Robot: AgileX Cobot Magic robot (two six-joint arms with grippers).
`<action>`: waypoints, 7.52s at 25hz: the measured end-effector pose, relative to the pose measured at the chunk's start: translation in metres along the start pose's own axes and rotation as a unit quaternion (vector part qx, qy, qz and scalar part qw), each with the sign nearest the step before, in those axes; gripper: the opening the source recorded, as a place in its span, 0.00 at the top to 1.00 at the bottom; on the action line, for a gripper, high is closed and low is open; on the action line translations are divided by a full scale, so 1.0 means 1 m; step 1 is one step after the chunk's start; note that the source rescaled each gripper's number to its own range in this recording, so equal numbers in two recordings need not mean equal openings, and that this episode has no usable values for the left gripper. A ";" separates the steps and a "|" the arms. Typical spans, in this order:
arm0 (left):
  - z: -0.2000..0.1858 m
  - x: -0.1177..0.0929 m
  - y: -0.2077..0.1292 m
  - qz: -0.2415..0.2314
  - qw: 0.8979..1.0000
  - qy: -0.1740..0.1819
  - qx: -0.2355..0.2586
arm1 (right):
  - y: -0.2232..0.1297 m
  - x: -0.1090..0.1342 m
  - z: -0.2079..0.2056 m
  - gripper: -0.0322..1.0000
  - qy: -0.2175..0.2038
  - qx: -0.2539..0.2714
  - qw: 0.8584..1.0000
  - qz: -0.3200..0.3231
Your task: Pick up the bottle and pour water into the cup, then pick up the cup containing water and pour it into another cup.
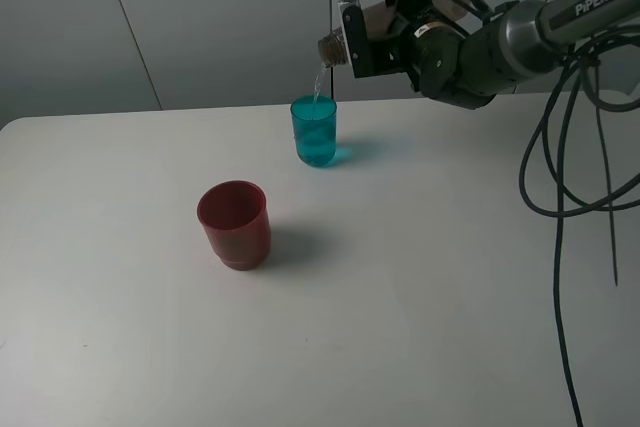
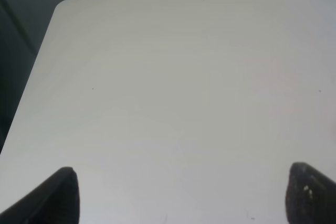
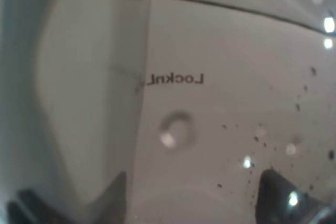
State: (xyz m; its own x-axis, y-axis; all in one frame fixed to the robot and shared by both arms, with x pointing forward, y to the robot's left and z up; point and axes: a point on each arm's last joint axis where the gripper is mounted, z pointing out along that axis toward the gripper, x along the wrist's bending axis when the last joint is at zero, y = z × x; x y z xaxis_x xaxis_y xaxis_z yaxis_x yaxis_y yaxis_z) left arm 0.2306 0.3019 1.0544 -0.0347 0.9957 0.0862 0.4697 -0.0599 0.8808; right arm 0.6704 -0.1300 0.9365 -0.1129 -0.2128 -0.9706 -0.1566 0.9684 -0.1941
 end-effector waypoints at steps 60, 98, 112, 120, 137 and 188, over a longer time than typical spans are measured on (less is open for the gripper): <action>0.000 0.000 0.000 0.000 1.000 0.000 0.000 | 0.005 -0.004 0.001 0.93 -0.033 -0.058 0.994 -0.084; 0.000 0.000 0.000 0.000 1.000 0.000 0.000 | -0.058 0.058 -0.084 0.93 0.093 0.072 0.624 0.772; 0.000 0.000 0.000 0.000 1.000 0.000 0.000 | -0.081 0.089 -0.078 0.93 0.094 0.104 0.616 0.775; 0.000 0.000 0.000 0.000 1.000 0.000 0.000 | -0.094 0.090 -0.076 0.93 0.060 0.101 0.615 0.780; 0.000 0.000 0.000 0.000 1.000 0.000 0.000 | -0.106 0.103 -0.071 0.93 0.044 0.113 0.613 0.781; 0.000 0.000 0.000 0.000 1.000 0.000 0.000 | -0.064 0.043 -0.238 0.00 0.281 0.066 0.636 0.716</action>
State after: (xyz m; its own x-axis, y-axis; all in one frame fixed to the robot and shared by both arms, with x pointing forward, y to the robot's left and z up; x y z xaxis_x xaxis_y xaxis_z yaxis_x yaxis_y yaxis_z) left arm 0.2306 0.3019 1.0544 -0.0347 0.9957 0.0862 0.4697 -0.0599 0.8808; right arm 0.4421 -0.2323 0.9406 -0.3857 0.9221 0.0312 0.5816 0.2168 0.7840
